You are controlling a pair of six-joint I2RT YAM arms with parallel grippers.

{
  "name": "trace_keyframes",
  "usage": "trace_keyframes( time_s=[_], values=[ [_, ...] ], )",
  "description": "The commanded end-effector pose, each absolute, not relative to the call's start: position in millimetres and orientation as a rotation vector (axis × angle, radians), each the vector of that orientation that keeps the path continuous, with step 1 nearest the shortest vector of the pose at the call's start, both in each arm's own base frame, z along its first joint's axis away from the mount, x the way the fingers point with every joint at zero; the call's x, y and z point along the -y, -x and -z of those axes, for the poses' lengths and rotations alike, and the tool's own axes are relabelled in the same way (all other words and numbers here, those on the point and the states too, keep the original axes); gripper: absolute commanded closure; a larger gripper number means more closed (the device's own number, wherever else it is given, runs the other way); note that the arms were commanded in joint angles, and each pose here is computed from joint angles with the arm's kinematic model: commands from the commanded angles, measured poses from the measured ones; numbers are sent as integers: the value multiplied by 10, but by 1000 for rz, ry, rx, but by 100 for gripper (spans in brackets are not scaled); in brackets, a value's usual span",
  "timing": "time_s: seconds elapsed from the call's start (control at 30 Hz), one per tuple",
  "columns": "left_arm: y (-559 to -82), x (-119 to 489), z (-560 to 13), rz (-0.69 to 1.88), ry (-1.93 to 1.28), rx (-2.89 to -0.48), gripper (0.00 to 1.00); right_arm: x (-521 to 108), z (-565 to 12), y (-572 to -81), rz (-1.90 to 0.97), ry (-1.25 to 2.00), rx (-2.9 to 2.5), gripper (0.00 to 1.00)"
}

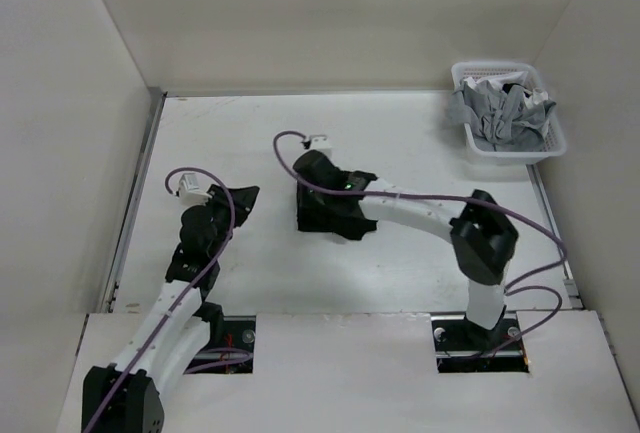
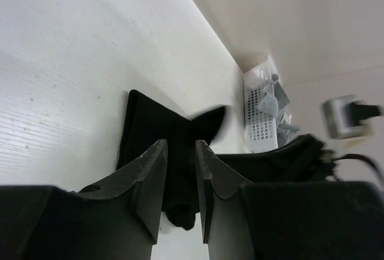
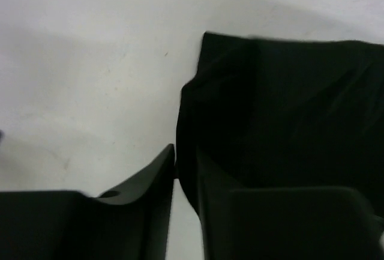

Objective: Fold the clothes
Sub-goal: Fold the tank top

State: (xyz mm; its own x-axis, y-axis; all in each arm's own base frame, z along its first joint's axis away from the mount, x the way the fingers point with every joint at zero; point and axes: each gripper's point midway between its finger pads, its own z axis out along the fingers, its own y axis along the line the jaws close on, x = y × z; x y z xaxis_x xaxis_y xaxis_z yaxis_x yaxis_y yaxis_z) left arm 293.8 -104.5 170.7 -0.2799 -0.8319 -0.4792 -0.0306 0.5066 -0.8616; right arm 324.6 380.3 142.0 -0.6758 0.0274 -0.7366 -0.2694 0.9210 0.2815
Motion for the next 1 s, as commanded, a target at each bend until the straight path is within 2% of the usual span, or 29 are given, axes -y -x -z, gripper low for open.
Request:
trace_keyframes(
  time_s=[0.0,0.07,0.13,0.3,0.37,0.47,0.53,0.77,0.97],
  values=[
    [-2923,944,-1810,959,752,-1636,76,-4232,-1548,-3147,-500,229,-2247,66],
    [-2939,871,-1838,952,769,-1621,75,-4419,-1684,-3077,-561,252,-2221,61],
    [-2960,843,-1830,949,779,-1624,75,-4427,-1876,-3031,-617,247,-2181,60],
    [-3039,968,-1724,960,768,-1668,75,-3980,-2024,-2952,-655,185,-2127,60],
    [-3072,1101,-1687,981,743,-1692,75,-3770,-1950,-2977,-650,149,-2124,67],
    [-3105,1338,-1623,1003,703,-1734,75,-3579,-1696,-3004,-672,134,-2167,87],
    [-3113,1502,-1593,1015,669,-1760,75,-3551,-1489,-3025,-693,136,-2212,95],
    [-3070,2121,-1430,1066,544,-1870,83,-3446,-1011,-3016,-669,112,-2282,97],
    [-3194,2264,-1113,1034,548,-1940,84,-3207,-620,-2725,-644,86,-2366,97]
  ],
)
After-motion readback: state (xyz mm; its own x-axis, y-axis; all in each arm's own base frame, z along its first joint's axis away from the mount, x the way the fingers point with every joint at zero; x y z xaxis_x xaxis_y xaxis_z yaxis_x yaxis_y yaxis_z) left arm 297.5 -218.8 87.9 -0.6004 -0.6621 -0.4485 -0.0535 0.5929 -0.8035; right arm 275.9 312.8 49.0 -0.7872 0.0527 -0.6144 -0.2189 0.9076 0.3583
